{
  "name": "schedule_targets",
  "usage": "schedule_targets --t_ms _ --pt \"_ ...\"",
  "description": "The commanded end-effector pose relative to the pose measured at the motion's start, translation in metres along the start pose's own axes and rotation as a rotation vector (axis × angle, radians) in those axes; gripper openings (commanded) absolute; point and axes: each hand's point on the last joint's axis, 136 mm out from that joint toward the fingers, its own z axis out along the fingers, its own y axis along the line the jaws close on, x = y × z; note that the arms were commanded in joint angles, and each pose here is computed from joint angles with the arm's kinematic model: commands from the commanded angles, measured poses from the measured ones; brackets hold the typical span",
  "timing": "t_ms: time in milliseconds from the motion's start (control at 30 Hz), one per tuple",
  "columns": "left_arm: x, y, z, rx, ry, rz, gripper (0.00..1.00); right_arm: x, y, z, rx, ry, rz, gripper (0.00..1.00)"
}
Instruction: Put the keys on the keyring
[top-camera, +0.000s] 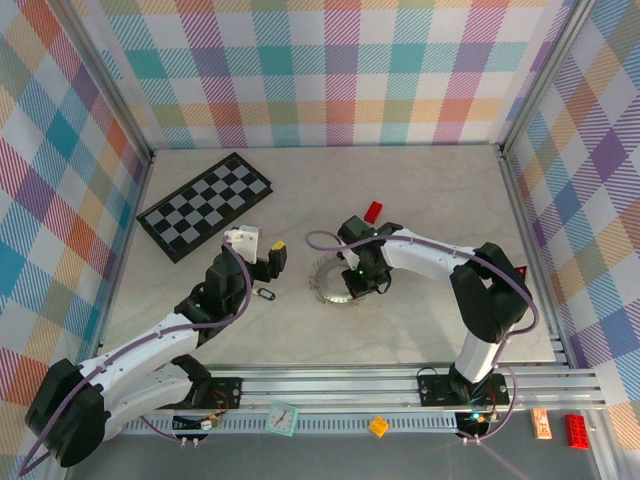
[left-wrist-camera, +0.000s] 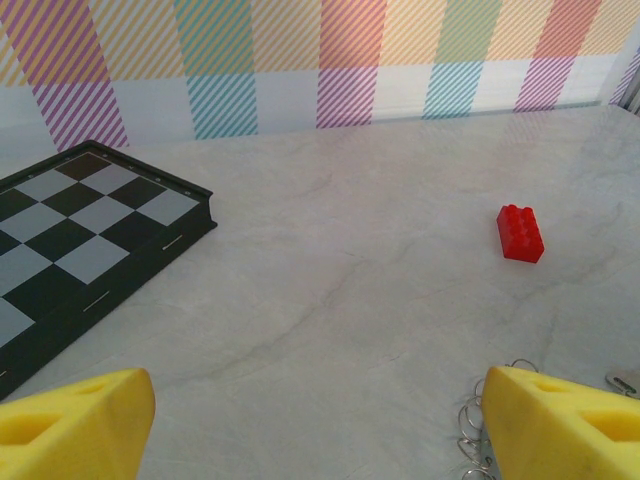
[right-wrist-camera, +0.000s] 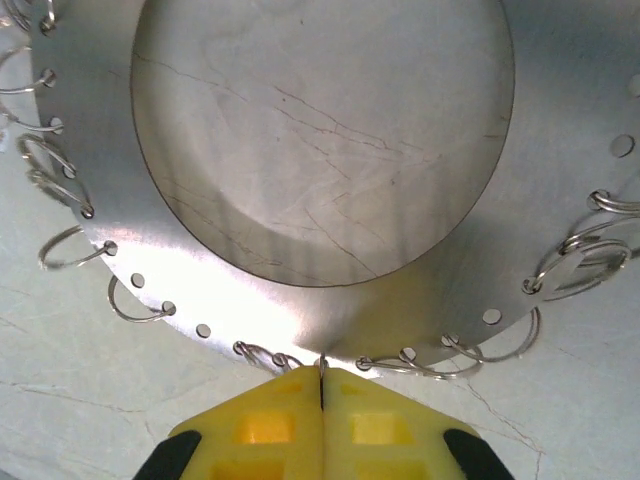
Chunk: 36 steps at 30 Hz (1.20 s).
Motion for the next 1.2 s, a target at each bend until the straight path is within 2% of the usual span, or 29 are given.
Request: schedule_targets --t_ms 0,233,500,667,767,867,967,1033,1167 --pt "-0.005 0.004 0.001 -0.020 -0.022 0.003 0.84 0.003 -0.004 0.007 0.008 0.017 0.019 0.00" --pt "-0.005 0.005 0.000 -0.020 -0.021 0.003 0.84 0.006 -0.011 0.014 0.040 0.039 0.014 0.00" --pt "-0.005 0.006 -0.002 -0.025 -0.022 0.001 0.84 0.007 -0.015 0.016 0.068 0.053 0.009 0.12" --pt "-0.006 0.007 -0.003 -0.027 -0.027 -0.001 0.84 0.009 -0.018 0.017 0.083 0.067 0.011 0.15" --pt "-0.005 0.007 -0.003 -0.027 -0.025 0.001 0.84 0.009 -0.019 0.017 0.090 0.068 0.009 0.13" --pt "-0.006 0.008 -0.003 -0.029 -0.026 0.000 0.84 0.007 -0.020 0.013 0.095 0.059 0.007 0.06" --pt "-0.007 0.008 -0.004 -0.030 -0.028 0.001 0.84 0.001 -0.018 0.003 0.093 0.024 -0.003 0.00" --pt "-0.008 0.008 -0.004 -0.030 -0.031 0.001 0.84 -0.005 -0.013 -0.007 0.074 -0.021 -0.021 0.00" --pt "-0.009 0.006 -0.005 -0.021 -0.026 0.011 0.84 -0.026 0.000 -0.034 0.019 -0.193 -0.090 0.00"
